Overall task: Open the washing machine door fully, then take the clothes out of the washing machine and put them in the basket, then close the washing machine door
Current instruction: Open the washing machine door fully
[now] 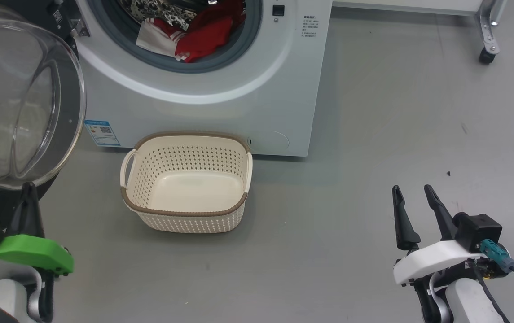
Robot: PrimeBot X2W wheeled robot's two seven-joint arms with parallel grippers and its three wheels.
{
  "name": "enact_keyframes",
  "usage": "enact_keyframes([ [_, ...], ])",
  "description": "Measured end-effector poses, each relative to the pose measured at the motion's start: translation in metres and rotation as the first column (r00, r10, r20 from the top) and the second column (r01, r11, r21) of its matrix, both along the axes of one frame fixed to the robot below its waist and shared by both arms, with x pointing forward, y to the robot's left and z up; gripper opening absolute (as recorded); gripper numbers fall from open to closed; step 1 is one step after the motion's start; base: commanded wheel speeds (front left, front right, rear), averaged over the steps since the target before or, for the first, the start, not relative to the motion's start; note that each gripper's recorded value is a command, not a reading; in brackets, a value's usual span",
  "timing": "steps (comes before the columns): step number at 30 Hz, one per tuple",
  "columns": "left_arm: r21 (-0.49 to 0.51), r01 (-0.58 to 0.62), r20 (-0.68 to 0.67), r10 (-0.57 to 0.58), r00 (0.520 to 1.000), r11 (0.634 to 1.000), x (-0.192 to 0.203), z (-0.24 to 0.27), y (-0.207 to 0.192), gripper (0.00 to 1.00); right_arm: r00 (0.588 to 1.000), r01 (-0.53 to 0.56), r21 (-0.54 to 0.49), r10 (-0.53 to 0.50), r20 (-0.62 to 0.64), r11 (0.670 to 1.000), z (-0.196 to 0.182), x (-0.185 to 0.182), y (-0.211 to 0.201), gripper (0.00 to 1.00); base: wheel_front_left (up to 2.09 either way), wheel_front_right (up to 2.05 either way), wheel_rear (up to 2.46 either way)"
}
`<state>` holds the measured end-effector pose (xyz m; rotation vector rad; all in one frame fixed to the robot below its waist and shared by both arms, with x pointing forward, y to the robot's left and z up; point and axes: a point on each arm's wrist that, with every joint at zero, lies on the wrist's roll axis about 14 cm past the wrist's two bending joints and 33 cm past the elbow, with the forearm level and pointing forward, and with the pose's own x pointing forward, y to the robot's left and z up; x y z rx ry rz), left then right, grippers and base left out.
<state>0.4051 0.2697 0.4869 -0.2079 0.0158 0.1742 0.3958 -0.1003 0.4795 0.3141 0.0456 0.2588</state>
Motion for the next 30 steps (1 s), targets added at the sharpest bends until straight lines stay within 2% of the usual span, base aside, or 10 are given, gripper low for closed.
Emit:
enact_keyframes([
  [8, -0.038, 0.103, 0.067, -0.100, 0.993, 0.994, 0.005, 0.013, -0.046, 0.00, 0.998, 0.046, 0.008, -0.046, 0.043, 0.999, 0.014, -0.006, -0.016, 1.00, 0.00, 0.00, 0.00],
  [21, -0.055, 0.186, 0.070, -0.182, 0.981, 0.981, -0.001, 0.005, -0.084, 0.00, 0.996, 0.085, 0.013, -0.085, 0.034, 0.996, 0.011, -0.005, -0.028, 1.00, 0.00, 0.00, 0.00],
  [23, -0.062, 0.197, 0.064, -0.193, 0.979, 0.978, -0.003, 0.002, -0.089, 0.47, 0.995, 0.090, 0.015, -0.090, 0.037, 0.996, 0.012, -0.004, -0.029, 1.00, 0.00, 0.00, 0.00],
  [24, -0.063, 0.199, 0.062, -0.195, 0.979, 0.978, -0.004, 0.001, -0.090, 0.64, 0.995, 0.090, 0.015, -0.091, 0.039, 0.996, 0.012, -0.004, -0.030, 1.00, 0.00, 0.00, 0.00],
  [25, -0.065, 0.199, 0.059, -0.196, 0.979, 0.978, -0.004, 0.000, -0.090, 0.88, 0.995, 0.091, 0.016, -0.092, 0.040, 0.996, 0.012, -0.004, -0.030, 1.00, 0.00, 0.00, 0.00],
  [26, -0.066, 0.199, 0.058, -0.196, 0.979, 0.978, -0.005, -0.001, -0.091, 1.00, 0.995, 0.092, 0.017, -0.092, 0.042, 0.996, 0.013, -0.004, -0.030, 1.00, 0.00, 0.00, 0.00],
  [30, -0.070, 0.202, 0.058, -0.198, 0.979, 0.977, -0.007, -0.001, -0.092, 1.00, 0.995, 0.094, 0.018, -0.094, 0.042, 0.995, 0.012, -0.003, -0.030, 1.00, 0.00, 0.00, 0.00],
])
